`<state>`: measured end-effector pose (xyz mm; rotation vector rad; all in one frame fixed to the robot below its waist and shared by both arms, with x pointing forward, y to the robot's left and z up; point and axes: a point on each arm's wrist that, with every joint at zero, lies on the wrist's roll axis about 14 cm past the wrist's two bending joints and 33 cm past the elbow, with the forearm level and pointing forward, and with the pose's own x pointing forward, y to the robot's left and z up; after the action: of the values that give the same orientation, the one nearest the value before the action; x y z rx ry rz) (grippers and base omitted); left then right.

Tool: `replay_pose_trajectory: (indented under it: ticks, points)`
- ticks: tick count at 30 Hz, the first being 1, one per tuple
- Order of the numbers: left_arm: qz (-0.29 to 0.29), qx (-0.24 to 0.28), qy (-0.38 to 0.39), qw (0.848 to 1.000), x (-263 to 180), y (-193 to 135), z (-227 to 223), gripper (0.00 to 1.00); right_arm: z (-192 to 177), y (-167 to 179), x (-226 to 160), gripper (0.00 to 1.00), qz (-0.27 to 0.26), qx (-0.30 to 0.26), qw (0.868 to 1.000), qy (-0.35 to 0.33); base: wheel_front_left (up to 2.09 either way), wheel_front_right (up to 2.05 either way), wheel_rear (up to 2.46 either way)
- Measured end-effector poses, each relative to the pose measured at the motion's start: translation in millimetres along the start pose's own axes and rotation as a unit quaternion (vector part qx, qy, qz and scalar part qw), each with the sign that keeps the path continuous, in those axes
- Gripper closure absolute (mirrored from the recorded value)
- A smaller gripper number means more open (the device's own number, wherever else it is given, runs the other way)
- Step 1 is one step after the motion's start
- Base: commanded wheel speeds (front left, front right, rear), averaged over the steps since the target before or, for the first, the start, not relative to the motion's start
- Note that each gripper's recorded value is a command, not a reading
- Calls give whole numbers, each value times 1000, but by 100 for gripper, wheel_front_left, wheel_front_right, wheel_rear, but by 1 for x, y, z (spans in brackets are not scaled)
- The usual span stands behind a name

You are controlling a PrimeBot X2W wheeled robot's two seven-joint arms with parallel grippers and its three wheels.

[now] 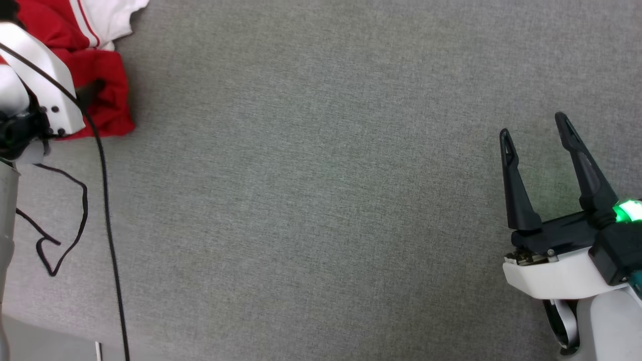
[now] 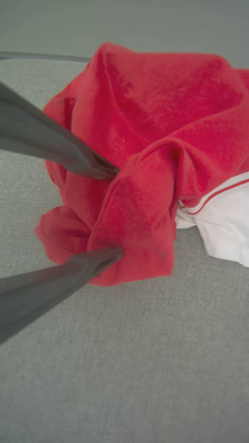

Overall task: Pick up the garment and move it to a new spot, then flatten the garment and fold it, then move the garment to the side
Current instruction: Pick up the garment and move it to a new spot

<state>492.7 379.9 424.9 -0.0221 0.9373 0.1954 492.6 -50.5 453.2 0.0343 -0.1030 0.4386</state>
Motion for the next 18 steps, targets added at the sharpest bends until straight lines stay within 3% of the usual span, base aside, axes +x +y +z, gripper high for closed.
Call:
replay_pose_trajectory:
  ticks: [8,14,15,16,18]
  points:
    - [-11,1,91,996,33,-15,-45,0,-14,-8,3,0,-7,0,1000,9,0,0,0]
    - [-12,5,113,994,42,-17,-53,0,-19,-10,3,0,-9,-1,1000,13,0,0,0]
    - [-12,7,110,994,42,-18,-53,57,-18,-11,3,0,-9,-2,1000,12,0,0,0]
    - [-12,10,106,994,41,-17,-52,100,-17,-11,3,0,-10,-3,1000,11,0,0,0]
    - [-7,19,87,996,37,-13,-45,100,-12,-10,4,0,-10,-4,1000,6,0,0,0]
